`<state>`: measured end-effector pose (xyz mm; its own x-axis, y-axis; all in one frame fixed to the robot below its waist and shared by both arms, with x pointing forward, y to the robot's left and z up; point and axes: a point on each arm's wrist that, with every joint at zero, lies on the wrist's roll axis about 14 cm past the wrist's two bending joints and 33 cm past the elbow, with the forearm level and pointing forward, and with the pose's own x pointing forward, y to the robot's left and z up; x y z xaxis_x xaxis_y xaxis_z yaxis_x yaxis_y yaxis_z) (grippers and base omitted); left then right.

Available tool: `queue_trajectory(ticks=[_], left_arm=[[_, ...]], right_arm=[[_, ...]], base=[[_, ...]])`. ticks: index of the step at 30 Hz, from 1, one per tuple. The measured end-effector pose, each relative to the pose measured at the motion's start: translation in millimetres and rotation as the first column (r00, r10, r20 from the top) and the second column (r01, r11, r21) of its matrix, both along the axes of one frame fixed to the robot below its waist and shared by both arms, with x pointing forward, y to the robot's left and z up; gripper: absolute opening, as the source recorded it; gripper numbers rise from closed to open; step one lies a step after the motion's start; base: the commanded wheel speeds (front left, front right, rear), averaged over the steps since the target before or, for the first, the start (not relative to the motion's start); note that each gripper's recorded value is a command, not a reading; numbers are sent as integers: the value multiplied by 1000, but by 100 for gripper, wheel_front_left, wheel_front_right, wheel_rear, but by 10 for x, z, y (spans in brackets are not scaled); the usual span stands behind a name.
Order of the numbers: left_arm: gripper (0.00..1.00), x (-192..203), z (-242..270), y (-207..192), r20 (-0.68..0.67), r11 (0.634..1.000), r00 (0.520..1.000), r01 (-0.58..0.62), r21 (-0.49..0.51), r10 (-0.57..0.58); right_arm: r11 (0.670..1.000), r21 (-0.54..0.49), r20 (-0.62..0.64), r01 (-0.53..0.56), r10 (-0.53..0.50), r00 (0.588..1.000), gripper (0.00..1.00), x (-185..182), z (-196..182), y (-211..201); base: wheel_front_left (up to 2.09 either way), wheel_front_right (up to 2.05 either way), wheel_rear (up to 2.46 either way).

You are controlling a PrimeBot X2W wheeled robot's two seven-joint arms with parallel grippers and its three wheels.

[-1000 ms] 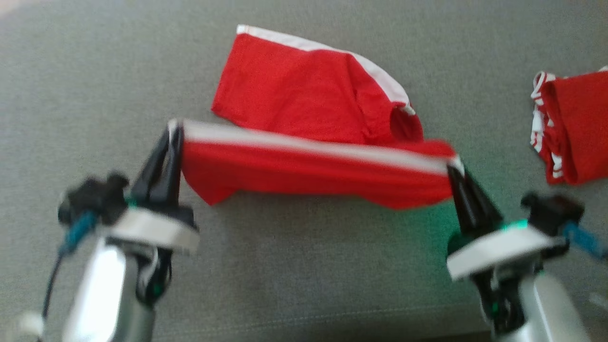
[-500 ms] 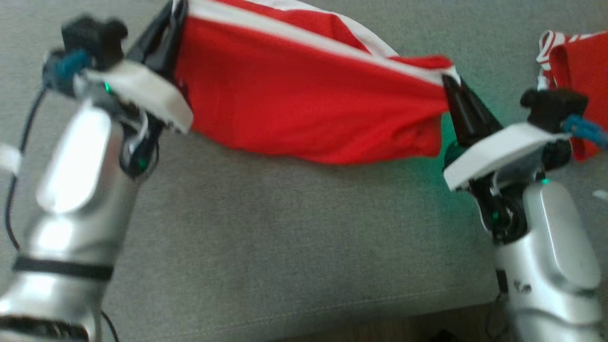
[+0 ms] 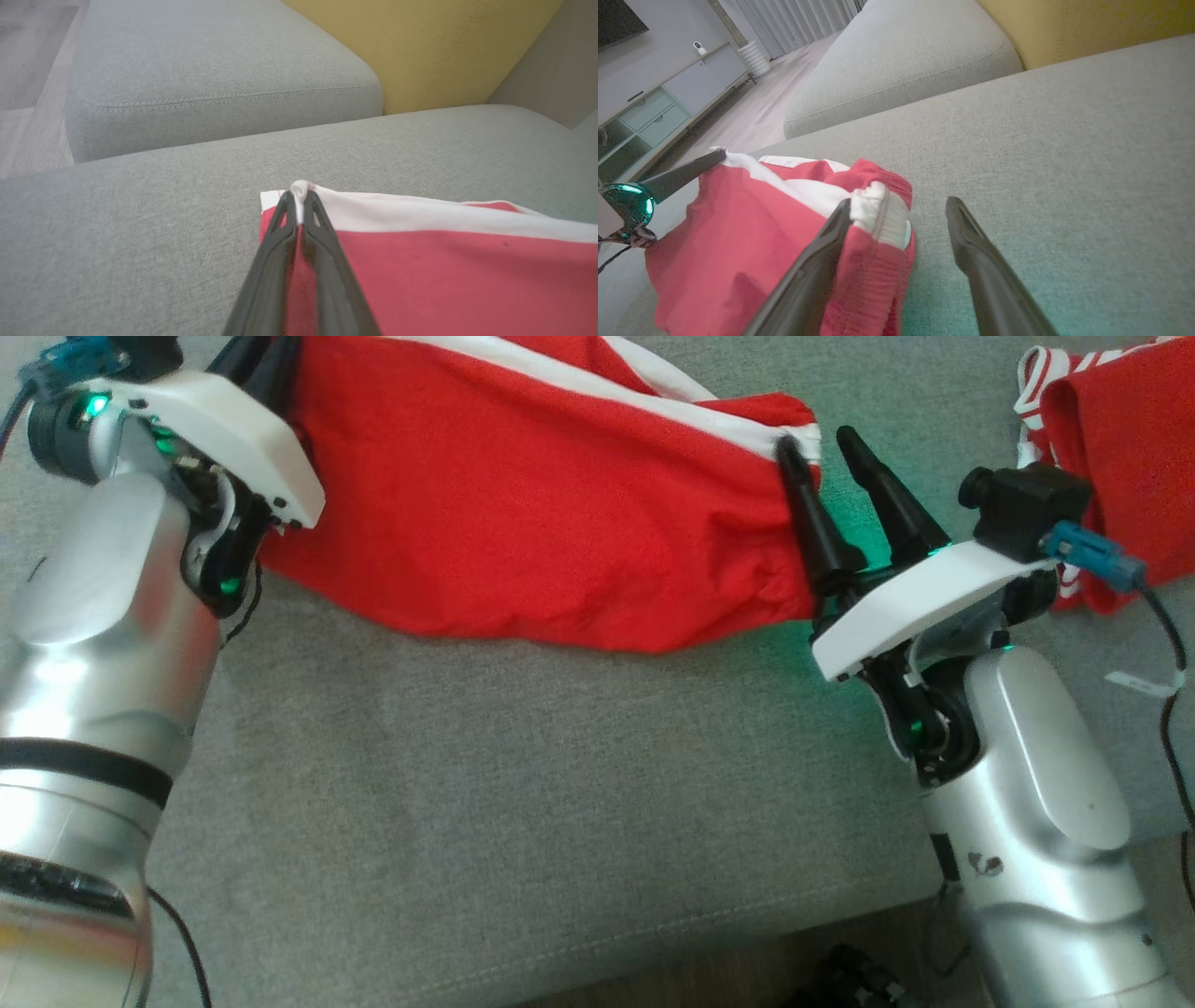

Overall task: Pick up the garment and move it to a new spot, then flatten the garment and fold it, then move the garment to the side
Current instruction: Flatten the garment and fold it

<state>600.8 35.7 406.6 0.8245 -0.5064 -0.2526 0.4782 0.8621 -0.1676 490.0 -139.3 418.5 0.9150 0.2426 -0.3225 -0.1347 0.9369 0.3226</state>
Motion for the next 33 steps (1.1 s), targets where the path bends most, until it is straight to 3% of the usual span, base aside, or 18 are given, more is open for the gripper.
queue_trajectory(ticks=[1, 2, 9, 15, 24, 33], left_arm=[[88, 0, 0, 0, 0, 1000, 1000, 0, 0, 0], [100, -3, -19, 9, -8, 1000, 1000, -10, -14, 10], [100, 61, 31, 297, 6, 990, 991, -131, -46, 131], [100, 143, 646, 541, 203, 965, 944, -243, -99, 259], [100, -682, 721, 914, 284, 931, 887, -353, -92, 364], [100, -1359, 702, 1166, 272, 896, 856, -440, -67, 440]], right_arm=[[1000, 0, 0, 0, 0, 1000, 100, 0, 0, 0], [1000, 0, 12, -2, 2, 1000, 100, 2, 13, 12], [998, -54, 194, -18, 28, 981, 100, 35, 354, 108], [993, -118, 306, 30, 8, 952, 100, -63, 528, 7], [978, -168, 350, 122, -57, 935, 100, -269, 721, -324], [978, -165, 320, 130, -71, 945, 100, -546, 735, -353]], base=[[0, 0, 0], [0, 0, 0], [0, 0, 0], [0, 0, 0], [0, 0, 0], [0, 0, 0]])
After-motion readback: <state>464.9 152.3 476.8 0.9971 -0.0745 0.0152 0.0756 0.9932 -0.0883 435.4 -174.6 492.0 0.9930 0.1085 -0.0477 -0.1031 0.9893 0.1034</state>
